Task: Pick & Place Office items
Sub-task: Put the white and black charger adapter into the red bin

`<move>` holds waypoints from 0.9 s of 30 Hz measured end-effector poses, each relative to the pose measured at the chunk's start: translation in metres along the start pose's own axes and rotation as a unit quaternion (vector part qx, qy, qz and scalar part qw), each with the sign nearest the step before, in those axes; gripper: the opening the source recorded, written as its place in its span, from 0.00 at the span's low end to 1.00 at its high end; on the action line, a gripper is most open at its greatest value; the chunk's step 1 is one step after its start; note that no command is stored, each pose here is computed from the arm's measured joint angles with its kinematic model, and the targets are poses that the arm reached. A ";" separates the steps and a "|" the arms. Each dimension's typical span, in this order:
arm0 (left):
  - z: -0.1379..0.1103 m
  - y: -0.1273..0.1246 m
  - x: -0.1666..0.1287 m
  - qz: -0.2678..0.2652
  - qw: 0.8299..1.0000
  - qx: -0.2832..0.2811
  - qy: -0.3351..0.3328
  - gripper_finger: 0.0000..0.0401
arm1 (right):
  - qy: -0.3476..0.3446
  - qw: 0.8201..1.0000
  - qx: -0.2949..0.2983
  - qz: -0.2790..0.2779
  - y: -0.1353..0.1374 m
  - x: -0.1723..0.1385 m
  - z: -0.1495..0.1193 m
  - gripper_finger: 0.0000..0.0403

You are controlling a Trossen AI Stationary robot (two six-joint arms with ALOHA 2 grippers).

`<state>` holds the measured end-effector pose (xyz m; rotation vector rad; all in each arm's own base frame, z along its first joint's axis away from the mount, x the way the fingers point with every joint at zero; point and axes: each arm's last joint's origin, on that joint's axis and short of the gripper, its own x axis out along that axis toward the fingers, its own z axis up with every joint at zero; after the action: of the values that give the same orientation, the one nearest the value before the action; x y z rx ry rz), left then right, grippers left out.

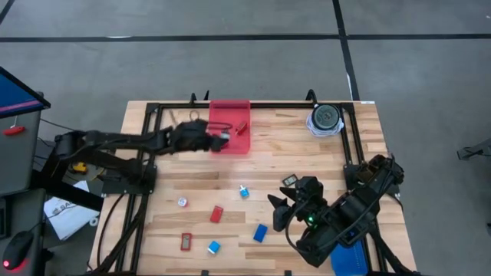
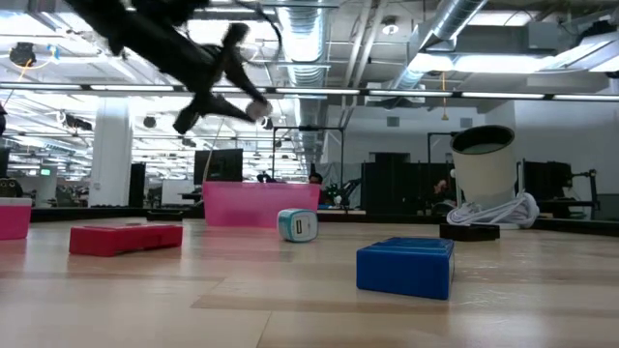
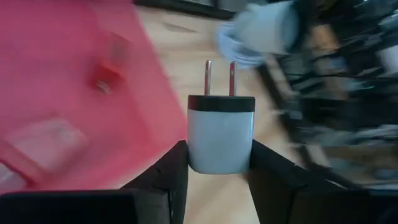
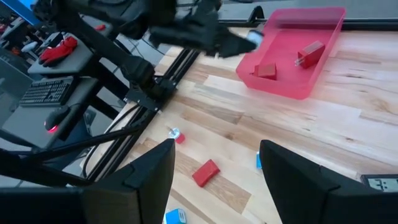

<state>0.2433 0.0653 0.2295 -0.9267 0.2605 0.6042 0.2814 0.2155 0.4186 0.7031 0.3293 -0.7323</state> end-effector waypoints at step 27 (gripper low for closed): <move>0.096 0.067 0.100 0.261 0.926 0.193 0.195 0.31 | -0.018 0.998 0.050 -0.024 -0.001 0.019 0.014 0.56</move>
<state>0.2808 0.2103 0.1947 -0.5804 0.9736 0.8159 0.2953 0.1961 0.4186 0.7786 0.2783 -0.8098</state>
